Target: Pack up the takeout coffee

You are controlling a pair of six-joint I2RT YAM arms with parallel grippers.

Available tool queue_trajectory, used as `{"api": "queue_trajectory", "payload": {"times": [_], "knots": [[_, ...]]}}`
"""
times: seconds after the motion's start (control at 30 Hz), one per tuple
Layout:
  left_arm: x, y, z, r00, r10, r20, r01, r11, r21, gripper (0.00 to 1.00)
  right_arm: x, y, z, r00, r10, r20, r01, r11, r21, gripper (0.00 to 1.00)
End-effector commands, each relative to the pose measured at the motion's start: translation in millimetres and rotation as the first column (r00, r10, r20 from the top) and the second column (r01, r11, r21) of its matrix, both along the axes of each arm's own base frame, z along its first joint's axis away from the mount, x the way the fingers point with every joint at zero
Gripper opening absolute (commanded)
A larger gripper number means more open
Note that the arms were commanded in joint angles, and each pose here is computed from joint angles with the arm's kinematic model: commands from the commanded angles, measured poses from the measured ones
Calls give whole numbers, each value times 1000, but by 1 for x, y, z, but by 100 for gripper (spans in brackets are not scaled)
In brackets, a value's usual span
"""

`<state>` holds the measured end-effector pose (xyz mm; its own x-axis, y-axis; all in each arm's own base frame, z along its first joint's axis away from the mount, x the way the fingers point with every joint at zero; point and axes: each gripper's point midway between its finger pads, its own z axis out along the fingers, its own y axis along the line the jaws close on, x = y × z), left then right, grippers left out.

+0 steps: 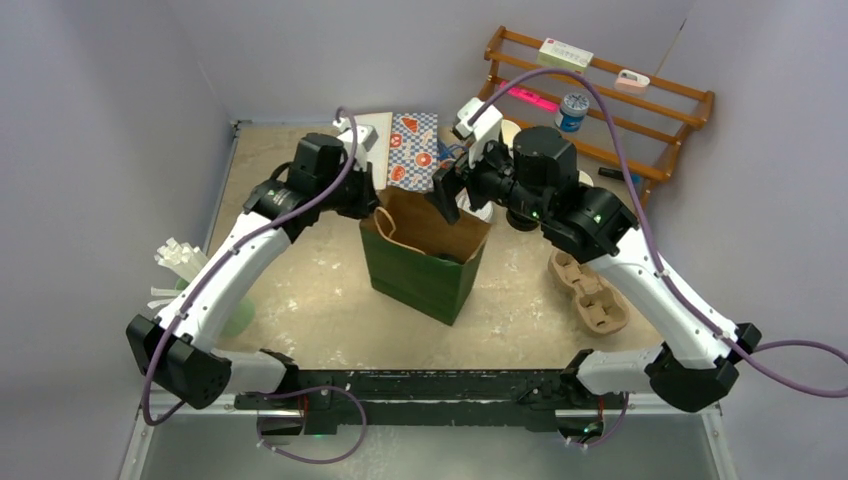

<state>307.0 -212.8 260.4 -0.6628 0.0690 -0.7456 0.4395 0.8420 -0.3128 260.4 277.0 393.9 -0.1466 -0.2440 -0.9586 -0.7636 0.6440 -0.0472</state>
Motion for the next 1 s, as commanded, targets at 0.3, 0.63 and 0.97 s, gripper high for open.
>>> {"api": "queue_trajectory", "payload": {"times": [0.3,0.63,0.97], "knots": [[55,153,41,835,490,252,-533,833,146,0,121,-72,-12,789,-554,-265,587,807,62,88],[93,212,36,728,610,312,-672,726,150,0,186,-126,-94,297,-762,-575,897,429,-105,70],[90,214,68,683,645,343,-704,707,72,53,215,-177,-124,100,-813,-573,972,202,-117,59]]}}
